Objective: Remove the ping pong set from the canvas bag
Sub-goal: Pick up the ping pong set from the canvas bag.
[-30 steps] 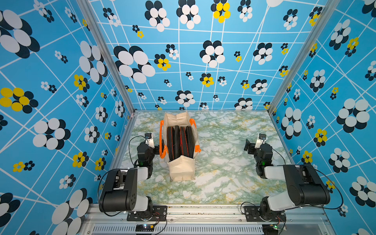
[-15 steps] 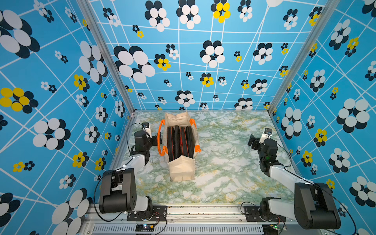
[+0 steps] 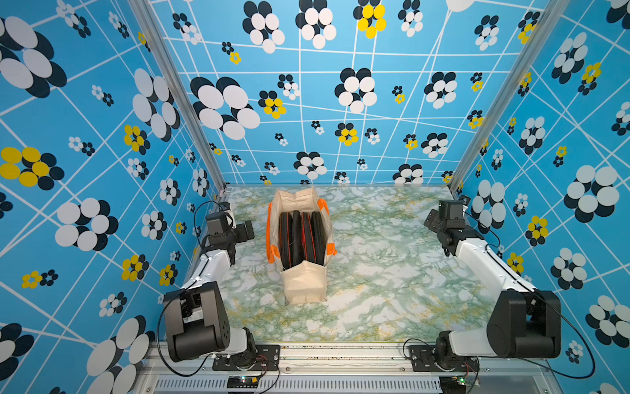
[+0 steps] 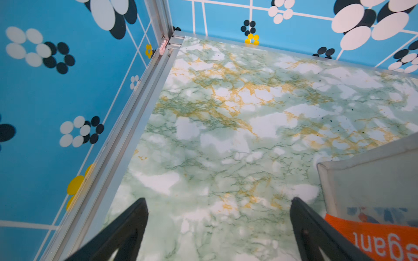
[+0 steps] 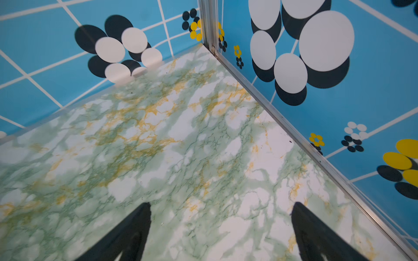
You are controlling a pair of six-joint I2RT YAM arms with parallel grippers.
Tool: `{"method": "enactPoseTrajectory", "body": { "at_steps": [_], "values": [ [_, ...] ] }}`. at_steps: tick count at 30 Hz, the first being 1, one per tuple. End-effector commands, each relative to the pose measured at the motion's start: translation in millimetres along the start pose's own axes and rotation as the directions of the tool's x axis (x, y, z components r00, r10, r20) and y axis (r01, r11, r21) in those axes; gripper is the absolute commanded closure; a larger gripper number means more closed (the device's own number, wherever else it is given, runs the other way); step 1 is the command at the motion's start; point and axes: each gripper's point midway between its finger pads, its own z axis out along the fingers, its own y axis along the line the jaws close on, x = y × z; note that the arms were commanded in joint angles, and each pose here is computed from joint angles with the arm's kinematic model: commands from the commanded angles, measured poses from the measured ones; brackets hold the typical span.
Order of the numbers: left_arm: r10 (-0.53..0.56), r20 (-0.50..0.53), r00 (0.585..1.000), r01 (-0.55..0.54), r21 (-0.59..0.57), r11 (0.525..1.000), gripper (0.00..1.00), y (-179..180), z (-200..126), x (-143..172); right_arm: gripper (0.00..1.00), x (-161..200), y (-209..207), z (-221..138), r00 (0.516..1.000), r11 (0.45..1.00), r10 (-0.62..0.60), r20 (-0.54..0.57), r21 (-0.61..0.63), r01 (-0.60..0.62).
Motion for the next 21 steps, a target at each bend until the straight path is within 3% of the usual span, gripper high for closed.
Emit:
{"method": "enactPoseTrajectory", "body": {
  "at_steps": [1,11,16,21],
  "values": [
    [-0.053,-0.074,0.996,0.054,0.009,0.998,0.01,9.4,-5.0,9.5,0.01,30.4,-15.4,-3.3,0.991,0.996,-0.039,-0.126,0.069,0.048],
    [-0.083,-0.065,0.994,0.086,0.033,0.996,0.01,14.3,-31.6,3.8,0.01,18.0,7.5,-21.6,0.992,0.996,-0.008,-0.125,-0.087,-0.003],
    [-0.085,-0.075,0.994,0.095,0.144,0.985,0.05,-6.9,-44.4,-0.4,0.01,13.3,17.1,-34.3,0.994,0.984,0.004,-0.11,-0.174,-0.023],
    [-0.078,-0.072,0.994,0.09,0.182,0.979,0.05,-14.9,-53.8,-7.7,0.01,-0.9,24.5,-44.8,0.996,0.975,0.004,-0.093,-0.221,-0.025]
  ]
}}
